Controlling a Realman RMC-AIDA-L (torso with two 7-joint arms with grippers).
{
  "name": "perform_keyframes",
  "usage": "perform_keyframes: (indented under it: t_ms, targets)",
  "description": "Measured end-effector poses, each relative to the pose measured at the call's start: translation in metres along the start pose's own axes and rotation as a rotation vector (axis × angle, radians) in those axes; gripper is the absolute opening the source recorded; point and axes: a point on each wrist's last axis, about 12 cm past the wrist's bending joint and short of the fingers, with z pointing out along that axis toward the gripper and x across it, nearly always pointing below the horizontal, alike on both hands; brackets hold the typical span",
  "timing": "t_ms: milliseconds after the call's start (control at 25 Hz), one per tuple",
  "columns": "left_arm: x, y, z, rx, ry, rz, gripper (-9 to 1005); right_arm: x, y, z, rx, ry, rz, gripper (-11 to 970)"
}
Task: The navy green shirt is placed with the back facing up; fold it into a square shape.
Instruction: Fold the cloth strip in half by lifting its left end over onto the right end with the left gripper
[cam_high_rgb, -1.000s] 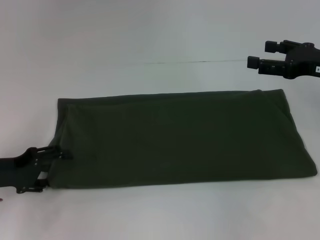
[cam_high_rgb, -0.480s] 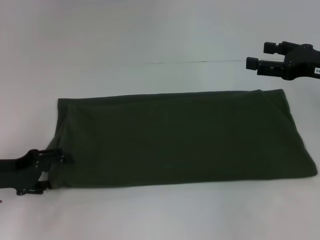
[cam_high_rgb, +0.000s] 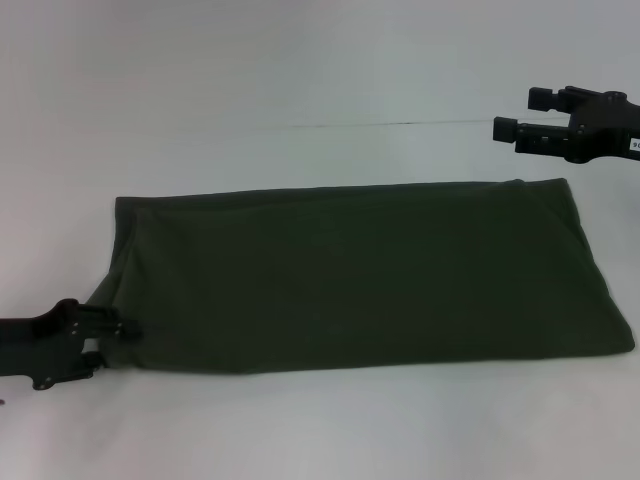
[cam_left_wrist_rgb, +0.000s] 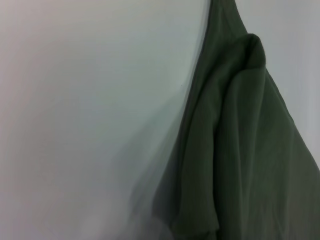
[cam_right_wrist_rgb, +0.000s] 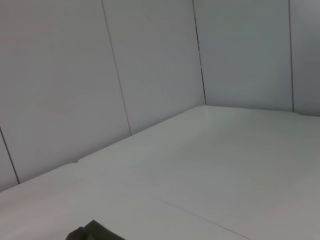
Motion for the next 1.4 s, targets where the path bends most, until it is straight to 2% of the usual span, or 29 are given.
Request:
perform_keyframes:
  t_ms: [280,520,920,1160,1400]
  targets:
    - [-0.001,-0.001,0.000,-0.002,0.002,0.021,475,0.000,0.000,0.001,-0.001,-0.001,0.001,890]
    - [-0.004,-0.001,-0.001,-0.025,-0.007,0.073,480,0.000,0.001,0.002,-0.005,-0.002,0.000,889]
    - [-0.003,-0.001,0.001,-0.027,-0.002,0.073,169,0.000,0.002,0.002,-0.006,-0.002,0.002,888]
    - [-0.005,-0.002,-0.002,-0.026,-0.013,0.087,57,0.001,0.002,0.003,-0.010,0.004,-0.001,887]
    - [-0.011,-0.001,-0.012,-0.039,-0.038,0.106,57,0.005,0.006,0.004,-0.035,0.041,-0.013,887]
